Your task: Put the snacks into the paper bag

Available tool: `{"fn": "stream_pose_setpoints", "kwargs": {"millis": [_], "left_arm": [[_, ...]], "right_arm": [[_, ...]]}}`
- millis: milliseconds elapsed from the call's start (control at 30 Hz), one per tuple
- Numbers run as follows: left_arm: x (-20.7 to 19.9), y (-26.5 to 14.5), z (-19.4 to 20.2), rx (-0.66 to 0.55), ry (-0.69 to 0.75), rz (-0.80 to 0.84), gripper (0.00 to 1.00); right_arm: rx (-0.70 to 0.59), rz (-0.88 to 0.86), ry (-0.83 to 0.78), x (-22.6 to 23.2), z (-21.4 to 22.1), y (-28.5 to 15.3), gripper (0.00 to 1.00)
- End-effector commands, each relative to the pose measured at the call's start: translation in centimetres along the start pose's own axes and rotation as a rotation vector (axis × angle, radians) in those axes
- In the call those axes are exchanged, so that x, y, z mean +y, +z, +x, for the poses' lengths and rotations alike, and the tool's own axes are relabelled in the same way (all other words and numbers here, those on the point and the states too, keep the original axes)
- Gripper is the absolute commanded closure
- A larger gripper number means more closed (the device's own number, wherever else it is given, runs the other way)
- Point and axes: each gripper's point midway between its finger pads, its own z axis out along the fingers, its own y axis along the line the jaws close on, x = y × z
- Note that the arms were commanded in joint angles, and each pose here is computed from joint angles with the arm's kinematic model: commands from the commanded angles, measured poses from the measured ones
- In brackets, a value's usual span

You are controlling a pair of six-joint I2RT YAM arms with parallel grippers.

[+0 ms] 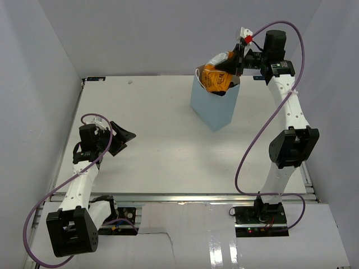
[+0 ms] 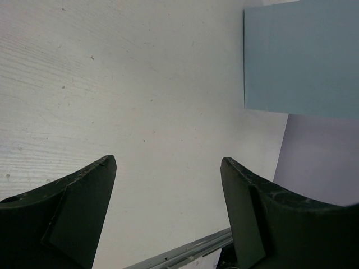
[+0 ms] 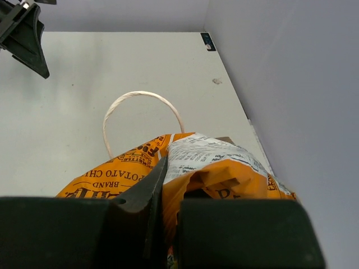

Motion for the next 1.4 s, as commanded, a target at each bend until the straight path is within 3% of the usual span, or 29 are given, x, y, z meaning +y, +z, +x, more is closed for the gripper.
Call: {"fn": "stream_pose_setpoints", "kwargs": {"millis": [0,400,600,1000,1367], "left_arm": [[-0.8,-0.1,-0.7,-0.017,0.020,0.035,0.15],[-0.7,0.0,-0.3,-0.004,0.013,0.043,0.15],[-0.8,0.0,-0.3,-0.004,0.015,0.048,0.15],[-0.8,0.0,-0.2,-0.003,0.010,0.049,0.15],[-0.9,0.0,-0.3,-0.003,0.014,0.051,0.15]], "right_arm": [[0.058,0.051,-0.067,1.1,-0.7,-1.3,0.92],[0.205,0.095,0.095,2.3,5.0,-2.2,0.92],[0.240,0.154,0.094,0.6,5.3,-2.4,0.89],[0.205,0.305,-0.124,-4.3,2.1,-2.6,0.85],[0.296,0.253,-0.309,-4.3,6.3,-0.2,0.84]]}}
